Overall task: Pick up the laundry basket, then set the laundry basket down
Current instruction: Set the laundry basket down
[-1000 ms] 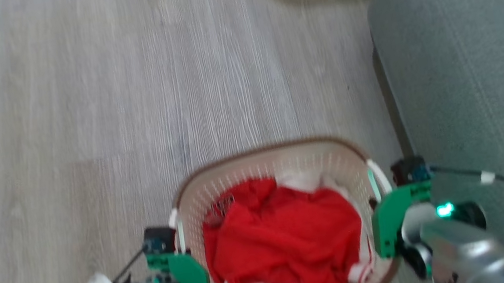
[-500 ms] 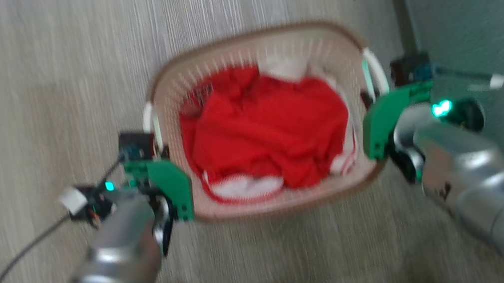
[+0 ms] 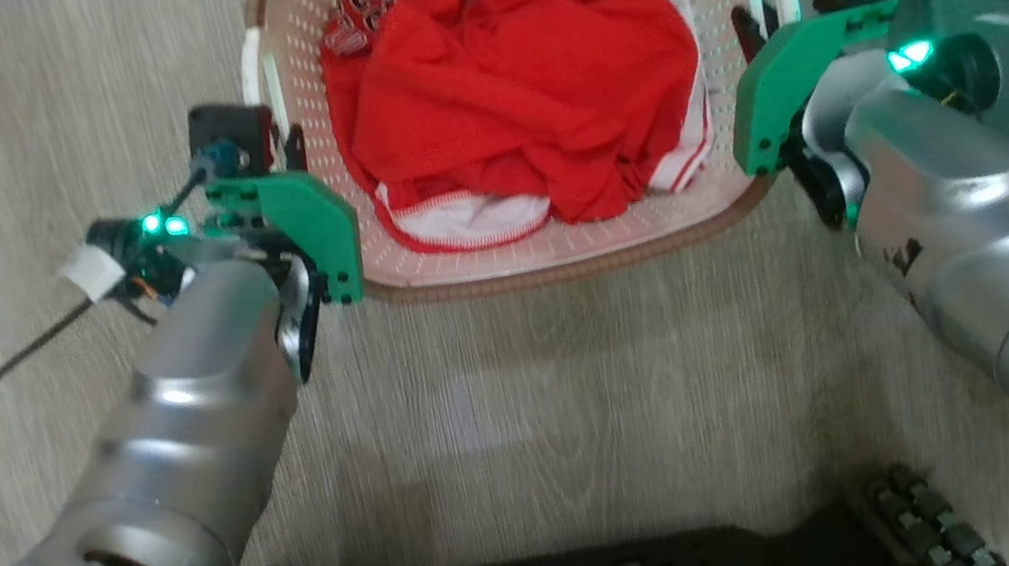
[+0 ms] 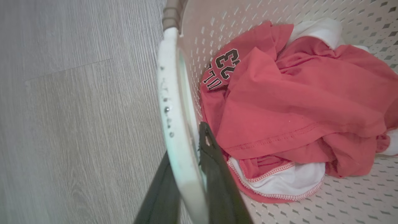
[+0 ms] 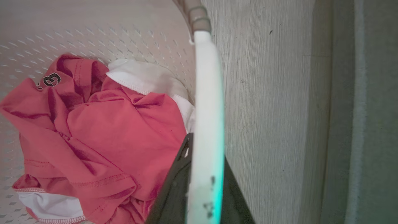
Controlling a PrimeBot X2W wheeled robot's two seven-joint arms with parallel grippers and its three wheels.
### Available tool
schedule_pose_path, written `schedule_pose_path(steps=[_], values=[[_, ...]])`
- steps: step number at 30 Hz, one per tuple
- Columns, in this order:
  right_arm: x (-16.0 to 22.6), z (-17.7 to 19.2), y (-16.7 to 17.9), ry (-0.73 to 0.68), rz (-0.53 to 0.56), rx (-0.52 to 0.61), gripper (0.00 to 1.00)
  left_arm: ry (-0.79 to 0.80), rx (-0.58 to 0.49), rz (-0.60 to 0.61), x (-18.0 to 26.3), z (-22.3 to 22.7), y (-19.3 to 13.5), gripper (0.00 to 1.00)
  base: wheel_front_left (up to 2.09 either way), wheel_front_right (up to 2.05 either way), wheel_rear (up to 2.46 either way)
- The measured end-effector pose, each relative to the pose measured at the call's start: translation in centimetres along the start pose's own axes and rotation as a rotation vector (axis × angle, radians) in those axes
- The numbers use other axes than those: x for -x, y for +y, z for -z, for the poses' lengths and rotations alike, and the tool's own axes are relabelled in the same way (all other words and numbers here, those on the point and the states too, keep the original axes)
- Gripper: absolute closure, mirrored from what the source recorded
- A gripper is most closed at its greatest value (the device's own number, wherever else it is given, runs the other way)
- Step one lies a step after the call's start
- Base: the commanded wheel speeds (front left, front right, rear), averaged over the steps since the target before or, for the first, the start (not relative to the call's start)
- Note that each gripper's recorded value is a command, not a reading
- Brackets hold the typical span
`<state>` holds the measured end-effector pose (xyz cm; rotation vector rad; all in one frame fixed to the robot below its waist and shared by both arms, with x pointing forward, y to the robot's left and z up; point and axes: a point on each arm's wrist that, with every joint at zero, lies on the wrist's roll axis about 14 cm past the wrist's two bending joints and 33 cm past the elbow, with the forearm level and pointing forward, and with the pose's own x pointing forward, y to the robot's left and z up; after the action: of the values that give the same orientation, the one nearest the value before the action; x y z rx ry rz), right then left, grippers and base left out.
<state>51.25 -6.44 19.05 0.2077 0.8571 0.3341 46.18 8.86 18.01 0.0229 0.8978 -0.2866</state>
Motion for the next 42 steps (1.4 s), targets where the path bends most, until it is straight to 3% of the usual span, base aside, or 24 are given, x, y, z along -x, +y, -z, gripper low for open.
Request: schedule_pose_path(steps=[10, 28, 30, 31, 32, 33, 34, 35, 36, 37, 39, 42], values=[[-2.4, 3.4, -1.2, 0.056, 0.008, -0.016, 1.00, 0.053, 0.003, 0.007, -2.2, 2.7, 0.1, 1.00, 0.00, 0.00, 0.00], [-4.0, 2.6, -1.7, 0.017, 0.012, 0.003, 1.00, 0.030, 0.003, -0.002, -3.6, 2.1, 0.6, 1.00, 0.00, 0.00, 0.00], [-4.0, 2.6, -1.7, 0.016, 0.012, 0.008, 0.89, 0.029, 0.004, -0.003, -3.6, 2.1, 0.7, 1.00, 0.00, 0.00, 0.00], [-4.0, 2.6, -1.7, 0.016, 0.012, 0.009, 0.84, 0.029, 0.004, -0.004, -3.6, 2.1, 0.7, 0.96, 0.00, 0.00, 0.00], [-4.0, 2.5, -1.8, 0.015, 0.013, 0.012, 0.76, 0.028, 0.005, -0.006, -3.6, 2.0, 0.7, 0.83, 0.00, 0.00, 0.00], [-3.9, 2.6, -1.8, 0.017, 0.013, 0.015, 0.70, 0.028, 0.004, -0.009, -3.6, 2.0, 0.8, 0.63, 0.00, 0.00, 0.00], [-3.9, 2.5, -1.8, 0.016, 0.014, 0.016, 0.62, 0.034, -0.004, -0.010, -3.6, 2.1, 0.8, 0.50, 0.00, 0.00, 0.00], [-3.9, 2.5, -1.8, 0.015, 0.015, 0.020, 0.56, 0.039, -0.007, -0.010, -3.5, 2.3, 0.8, 0.21, 0.00, 0.00, 0.00], [-3.9, 2.4, -1.9, 0.014, 0.016, 0.023, 0.51, 0.042, -0.006, -0.012, -3.5, 2.4, 0.8, 0.05, 0.00, 0.00, 0.00], [-3.8, 2.3, -1.9, 0.012, 0.017, 0.023, 0.33, 0.043, -0.006, -0.020, -3.4, 2.4, 0.9, 0.00, 0.00, 0.00, 0.00], [-3.8, 2.2, -2.0, 0.008, 0.022, 0.023, 0.00, 0.041, -0.002, -0.024, -3.4, 2.4, 1.0, 0.00, 0.00, 0.00, 0.00], [-3.6, 1.8, -2.2, 0.000, 0.026, 0.026, 0.00, 0.035, 0.003, -0.035, -3.3, 2.1, 1.1, 0.00, 0.00, 0.00, 0.00]])
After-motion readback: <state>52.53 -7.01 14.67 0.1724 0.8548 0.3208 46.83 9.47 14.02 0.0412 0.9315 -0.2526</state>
